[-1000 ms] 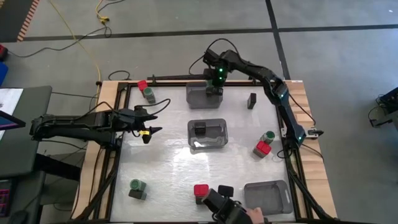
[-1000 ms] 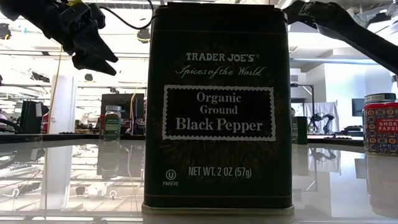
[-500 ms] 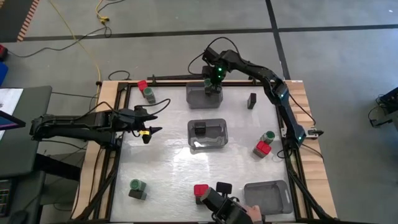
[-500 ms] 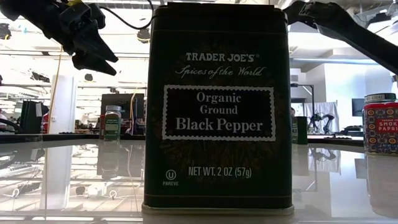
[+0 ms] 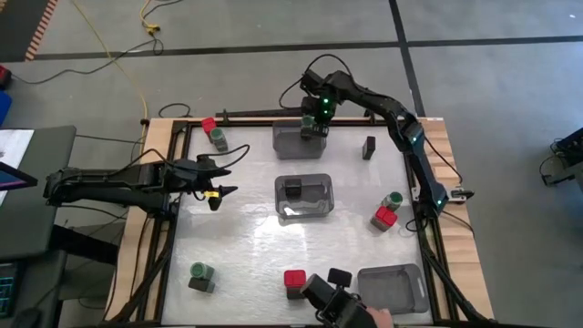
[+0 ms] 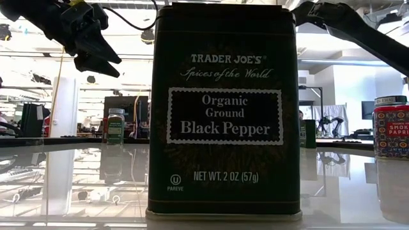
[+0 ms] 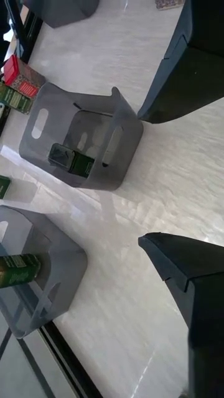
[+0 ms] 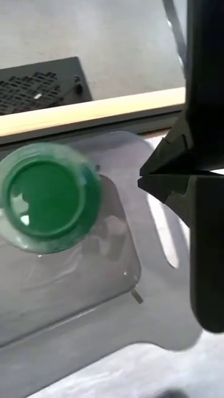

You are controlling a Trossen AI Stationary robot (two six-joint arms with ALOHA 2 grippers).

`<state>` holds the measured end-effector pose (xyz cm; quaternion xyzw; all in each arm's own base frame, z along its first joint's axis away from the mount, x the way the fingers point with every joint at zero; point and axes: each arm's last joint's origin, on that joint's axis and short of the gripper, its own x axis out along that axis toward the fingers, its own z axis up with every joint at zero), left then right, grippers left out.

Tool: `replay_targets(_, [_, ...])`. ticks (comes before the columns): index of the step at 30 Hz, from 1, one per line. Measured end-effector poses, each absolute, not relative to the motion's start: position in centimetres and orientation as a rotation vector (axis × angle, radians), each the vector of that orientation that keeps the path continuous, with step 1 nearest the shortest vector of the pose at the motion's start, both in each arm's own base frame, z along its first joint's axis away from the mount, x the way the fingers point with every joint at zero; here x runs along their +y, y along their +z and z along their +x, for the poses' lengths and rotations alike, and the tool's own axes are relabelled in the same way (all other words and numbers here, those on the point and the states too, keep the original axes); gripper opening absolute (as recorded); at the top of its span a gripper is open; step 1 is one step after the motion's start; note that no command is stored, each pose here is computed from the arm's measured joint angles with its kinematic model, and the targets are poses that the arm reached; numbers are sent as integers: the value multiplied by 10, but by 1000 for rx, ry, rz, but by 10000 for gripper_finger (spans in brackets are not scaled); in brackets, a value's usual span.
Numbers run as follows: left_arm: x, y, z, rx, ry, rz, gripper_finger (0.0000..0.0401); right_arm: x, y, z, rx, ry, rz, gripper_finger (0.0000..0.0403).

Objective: Sort spices by type
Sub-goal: Put the green seasoning bottle into the top black bin

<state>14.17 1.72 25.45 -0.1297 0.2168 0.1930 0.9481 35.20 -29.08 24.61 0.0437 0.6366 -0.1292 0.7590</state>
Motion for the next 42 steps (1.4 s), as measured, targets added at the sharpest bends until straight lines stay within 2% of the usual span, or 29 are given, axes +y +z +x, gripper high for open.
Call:
replay_targets(13, [17, 255, 142, 439, 392, -264, 290, -267, 315, 312, 1282, -466, 267, 19])
replay_targets(17, [17, 255, 142, 440, 391, -262, 290, -238, 325, 293, 1261, -484, 298, 20])
replay_targets(22, [17, 256, 142, 430, 389, -259, 290, -189, 337, 265, 1132, -535, 341, 20])
replay_targets(32, [17, 256, 142, 445, 368, -168, 290, -92, 335, 219, 918, -627, 474, 20])
replay_targets(38, [18, 256, 142, 455, 386, -83, 294, -56, 321, 205, 903, -639, 575, 21])
replay_targets(42, [19, 254, 144, 469, 420, -51, 320, -38, 308, 200, 919, -651, 619, 22])
